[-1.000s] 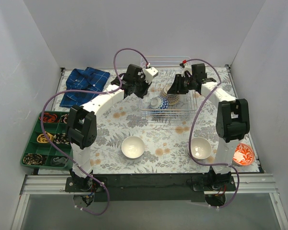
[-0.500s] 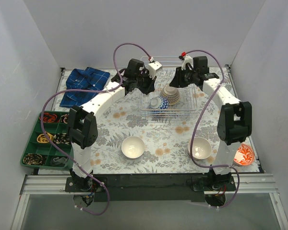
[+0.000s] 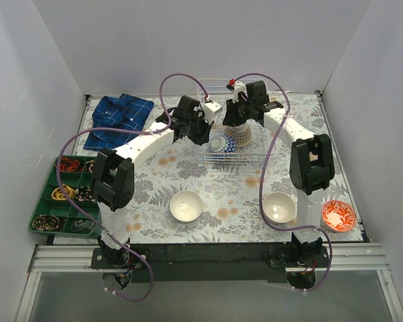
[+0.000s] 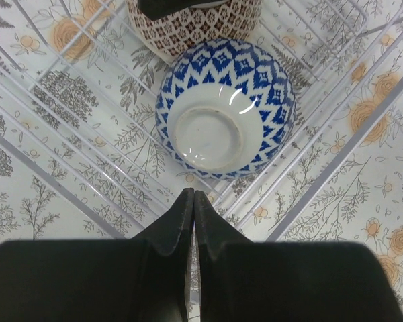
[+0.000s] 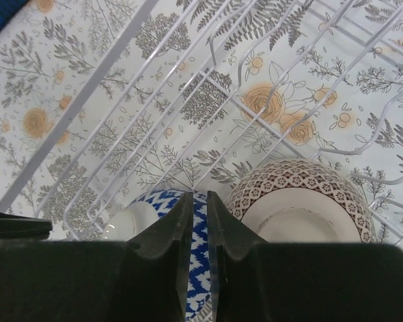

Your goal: Load the bowls into the dish rack

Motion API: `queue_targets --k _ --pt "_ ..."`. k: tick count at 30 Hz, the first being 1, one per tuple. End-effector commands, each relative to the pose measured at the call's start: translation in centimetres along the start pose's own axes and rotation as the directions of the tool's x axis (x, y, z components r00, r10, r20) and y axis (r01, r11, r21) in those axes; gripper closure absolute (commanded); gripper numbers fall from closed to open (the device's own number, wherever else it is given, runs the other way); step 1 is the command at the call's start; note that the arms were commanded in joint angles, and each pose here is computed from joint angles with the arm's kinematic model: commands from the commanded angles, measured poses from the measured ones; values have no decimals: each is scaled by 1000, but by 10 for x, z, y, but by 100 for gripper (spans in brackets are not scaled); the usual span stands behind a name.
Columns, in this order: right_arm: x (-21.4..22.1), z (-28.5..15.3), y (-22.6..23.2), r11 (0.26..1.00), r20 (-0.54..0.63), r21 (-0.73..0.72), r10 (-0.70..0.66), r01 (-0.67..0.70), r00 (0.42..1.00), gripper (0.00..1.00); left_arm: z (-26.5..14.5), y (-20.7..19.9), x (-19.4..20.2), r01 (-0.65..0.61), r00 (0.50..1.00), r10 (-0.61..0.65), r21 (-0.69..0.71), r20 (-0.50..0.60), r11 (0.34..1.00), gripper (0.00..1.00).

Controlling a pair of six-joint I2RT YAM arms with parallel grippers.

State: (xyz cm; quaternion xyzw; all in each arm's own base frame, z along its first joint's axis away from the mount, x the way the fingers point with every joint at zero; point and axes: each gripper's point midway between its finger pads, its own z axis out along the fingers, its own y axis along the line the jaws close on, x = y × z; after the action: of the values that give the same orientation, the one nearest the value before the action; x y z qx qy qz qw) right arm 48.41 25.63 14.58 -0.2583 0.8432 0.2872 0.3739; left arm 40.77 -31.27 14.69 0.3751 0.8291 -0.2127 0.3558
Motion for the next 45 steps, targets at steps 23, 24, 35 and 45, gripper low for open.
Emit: queue_targets --k 23,24,35,45 --pt "53 4 -48 964 -196 192 -147 185 970 83 -17 -1 8 16 1000 -17 -46 -1 999 100" --pt "52 2 -50 960 -197 207 -149 190 969 83 -18 -2 7 15 1000 -16 -45 -1 999 100" --pt "62 -14 -69 941 -225 262 -154 212 962 85 -16 0 10 19 1000 -19 -52 -5 998 100" --pt "53 -31 -87 914 -221 336 -160 229 962 85 -16 3 9 14 1000 -14 -66 -4 998 100"
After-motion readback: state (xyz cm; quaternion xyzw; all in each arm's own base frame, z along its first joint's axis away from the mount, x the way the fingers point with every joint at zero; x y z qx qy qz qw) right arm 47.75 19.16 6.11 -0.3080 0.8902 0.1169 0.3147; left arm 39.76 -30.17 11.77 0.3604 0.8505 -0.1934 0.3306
